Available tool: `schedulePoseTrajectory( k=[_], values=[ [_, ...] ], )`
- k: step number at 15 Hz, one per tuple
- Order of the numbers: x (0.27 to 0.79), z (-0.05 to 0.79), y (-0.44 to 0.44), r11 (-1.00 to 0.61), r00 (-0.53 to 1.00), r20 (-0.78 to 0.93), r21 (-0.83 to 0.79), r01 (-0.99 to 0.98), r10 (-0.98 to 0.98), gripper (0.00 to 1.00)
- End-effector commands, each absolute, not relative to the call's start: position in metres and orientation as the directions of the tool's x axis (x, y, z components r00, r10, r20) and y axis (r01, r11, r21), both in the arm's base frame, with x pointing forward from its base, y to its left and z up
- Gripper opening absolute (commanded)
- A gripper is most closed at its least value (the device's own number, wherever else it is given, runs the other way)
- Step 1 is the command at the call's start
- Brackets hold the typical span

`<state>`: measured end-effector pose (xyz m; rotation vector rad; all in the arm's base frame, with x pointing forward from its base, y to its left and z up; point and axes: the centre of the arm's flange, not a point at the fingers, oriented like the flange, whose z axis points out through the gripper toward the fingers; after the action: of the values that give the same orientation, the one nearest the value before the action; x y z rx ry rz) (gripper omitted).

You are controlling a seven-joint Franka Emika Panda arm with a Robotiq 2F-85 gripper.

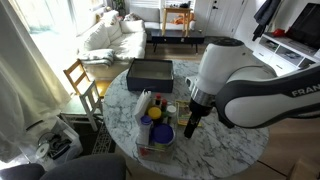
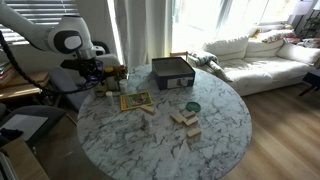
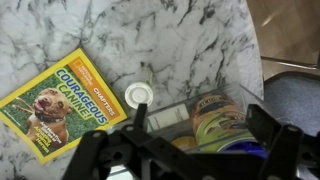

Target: Pick up the white bottle on the table top and put it on top of the wooden block, pick up the wooden block with a white bottle on top and move it slightly to the right

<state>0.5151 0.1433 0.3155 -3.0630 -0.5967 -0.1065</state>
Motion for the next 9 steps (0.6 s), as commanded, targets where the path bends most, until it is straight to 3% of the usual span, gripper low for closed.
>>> schedulePoseTrajectory(
  k=[1,9],
  values=[
    [0.522,0.3,0.128,-0.927,0.924,0.086,-0.016,0.375,0.373,1.0],
    [0.534,0.268,0.112,-0.935,0.933,0.064,0.012,0.355,0.355,1.0]
  ],
)
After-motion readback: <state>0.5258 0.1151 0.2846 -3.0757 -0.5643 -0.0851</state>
